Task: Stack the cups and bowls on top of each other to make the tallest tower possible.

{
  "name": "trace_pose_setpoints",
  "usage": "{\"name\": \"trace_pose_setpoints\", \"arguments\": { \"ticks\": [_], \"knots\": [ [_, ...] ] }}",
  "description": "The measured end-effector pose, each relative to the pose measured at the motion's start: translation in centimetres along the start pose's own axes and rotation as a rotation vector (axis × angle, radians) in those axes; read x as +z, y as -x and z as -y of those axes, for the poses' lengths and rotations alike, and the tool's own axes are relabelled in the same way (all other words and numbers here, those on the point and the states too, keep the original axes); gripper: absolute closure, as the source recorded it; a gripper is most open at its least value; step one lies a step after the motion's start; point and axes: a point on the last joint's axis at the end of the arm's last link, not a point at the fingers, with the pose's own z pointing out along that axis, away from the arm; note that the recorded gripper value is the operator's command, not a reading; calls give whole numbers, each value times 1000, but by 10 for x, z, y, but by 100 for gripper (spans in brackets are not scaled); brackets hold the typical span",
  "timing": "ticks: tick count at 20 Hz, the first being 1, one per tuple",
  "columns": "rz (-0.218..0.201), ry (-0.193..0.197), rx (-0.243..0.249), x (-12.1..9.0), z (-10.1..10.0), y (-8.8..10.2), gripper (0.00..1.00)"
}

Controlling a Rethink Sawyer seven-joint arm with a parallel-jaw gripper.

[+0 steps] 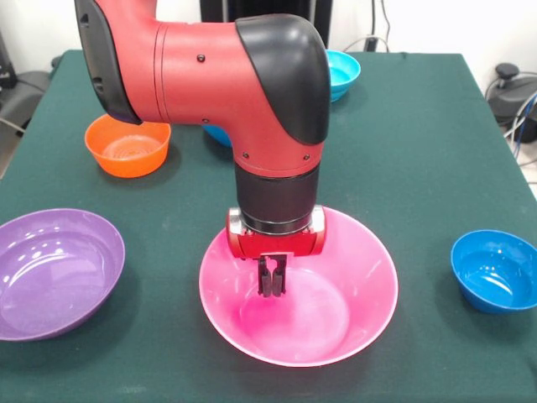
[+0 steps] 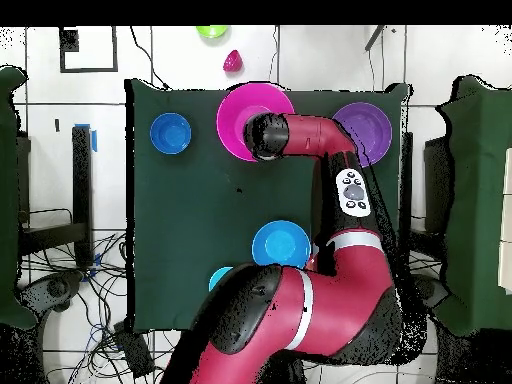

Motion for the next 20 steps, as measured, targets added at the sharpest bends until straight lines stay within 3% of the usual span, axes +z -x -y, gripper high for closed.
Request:
{"name": "trace_pose_setpoints", "arguments": {
  "ticks": [14,15,20],
  "knots": [
    [21,-3,-3,1,0,-1,100],
    [20,-2,-3,2,-1,-2,0],
    [17,-1,-4,2,-2,-3,0]
  ]
}}
